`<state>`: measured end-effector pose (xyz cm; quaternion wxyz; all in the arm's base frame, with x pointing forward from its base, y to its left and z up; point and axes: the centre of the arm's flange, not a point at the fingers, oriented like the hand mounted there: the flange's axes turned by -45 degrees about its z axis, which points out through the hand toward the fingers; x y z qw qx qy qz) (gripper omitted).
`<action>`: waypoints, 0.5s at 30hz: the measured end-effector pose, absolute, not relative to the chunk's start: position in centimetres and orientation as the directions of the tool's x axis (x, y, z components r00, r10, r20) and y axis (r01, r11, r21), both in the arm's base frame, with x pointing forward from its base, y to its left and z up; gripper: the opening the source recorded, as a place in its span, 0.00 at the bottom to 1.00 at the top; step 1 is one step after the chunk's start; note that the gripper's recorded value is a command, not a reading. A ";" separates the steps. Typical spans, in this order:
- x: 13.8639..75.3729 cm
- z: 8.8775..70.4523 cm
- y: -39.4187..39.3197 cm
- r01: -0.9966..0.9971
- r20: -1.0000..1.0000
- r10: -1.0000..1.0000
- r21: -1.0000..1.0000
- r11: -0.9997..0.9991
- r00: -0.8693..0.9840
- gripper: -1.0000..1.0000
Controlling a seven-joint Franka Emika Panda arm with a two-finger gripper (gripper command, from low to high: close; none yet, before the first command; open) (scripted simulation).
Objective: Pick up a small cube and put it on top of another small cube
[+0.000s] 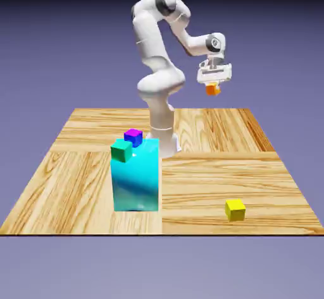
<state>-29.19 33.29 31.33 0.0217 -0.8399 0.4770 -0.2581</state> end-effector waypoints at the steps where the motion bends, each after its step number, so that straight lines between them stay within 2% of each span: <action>1: -27.2 31.6 34.8 -0.827 0.409 -0.841 -0.281 -0.487 0.355 0.00; 8: -11.9 33.8 41.9 -0.964 0.385 -0.920 -0.264 -0.035 -0.072 0.00; 15: 4.7 35.9 42.5 -0.874 0.370 -0.793 -0.234 0.425 -0.484 0.00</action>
